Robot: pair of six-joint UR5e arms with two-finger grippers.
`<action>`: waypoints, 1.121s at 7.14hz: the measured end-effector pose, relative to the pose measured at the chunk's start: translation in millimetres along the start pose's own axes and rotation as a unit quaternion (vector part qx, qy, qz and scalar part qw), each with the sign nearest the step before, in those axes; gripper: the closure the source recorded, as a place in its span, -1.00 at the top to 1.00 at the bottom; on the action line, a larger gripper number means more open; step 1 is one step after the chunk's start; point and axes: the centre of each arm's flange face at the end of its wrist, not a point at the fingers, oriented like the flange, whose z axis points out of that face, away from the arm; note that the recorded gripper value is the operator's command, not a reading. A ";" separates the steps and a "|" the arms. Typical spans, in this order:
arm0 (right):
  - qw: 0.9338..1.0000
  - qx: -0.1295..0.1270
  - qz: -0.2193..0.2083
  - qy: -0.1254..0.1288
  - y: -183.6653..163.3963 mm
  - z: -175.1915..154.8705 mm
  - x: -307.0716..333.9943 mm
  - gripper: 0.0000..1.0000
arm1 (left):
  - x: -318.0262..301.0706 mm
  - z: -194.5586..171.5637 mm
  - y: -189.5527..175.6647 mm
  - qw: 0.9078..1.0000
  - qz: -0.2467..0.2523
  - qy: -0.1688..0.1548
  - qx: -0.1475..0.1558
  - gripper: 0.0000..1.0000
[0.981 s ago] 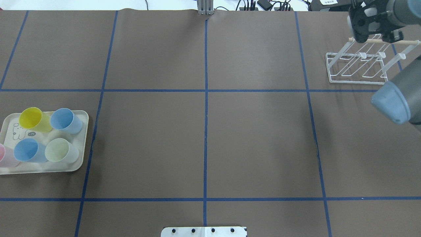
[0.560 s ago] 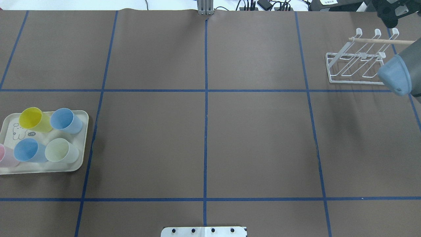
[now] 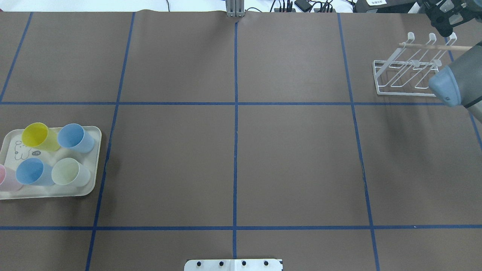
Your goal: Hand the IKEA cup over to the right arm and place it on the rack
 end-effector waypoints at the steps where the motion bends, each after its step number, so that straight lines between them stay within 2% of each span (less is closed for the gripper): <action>1: 1.000 -0.003 -0.003 -0.005 -5.5 5.0 -6.6 -1.00 | -0.1 0.0 0.3 1.000 0.000 0.000 0.000 1.00; 4: 1.000 -0.012 -0.008 -0.013 -31.1 14.4 -18.4 -1.00 | -0.9 -0.2 2.8 1.000 -0.002 -0.001 -0.002 1.00; 8: 0.999 -0.023 -0.020 -0.027 -42.7 29.2 -31.1 -1.00 | -0.8 -0.3 3.0 1.000 -0.002 -0.001 -0.002 1.00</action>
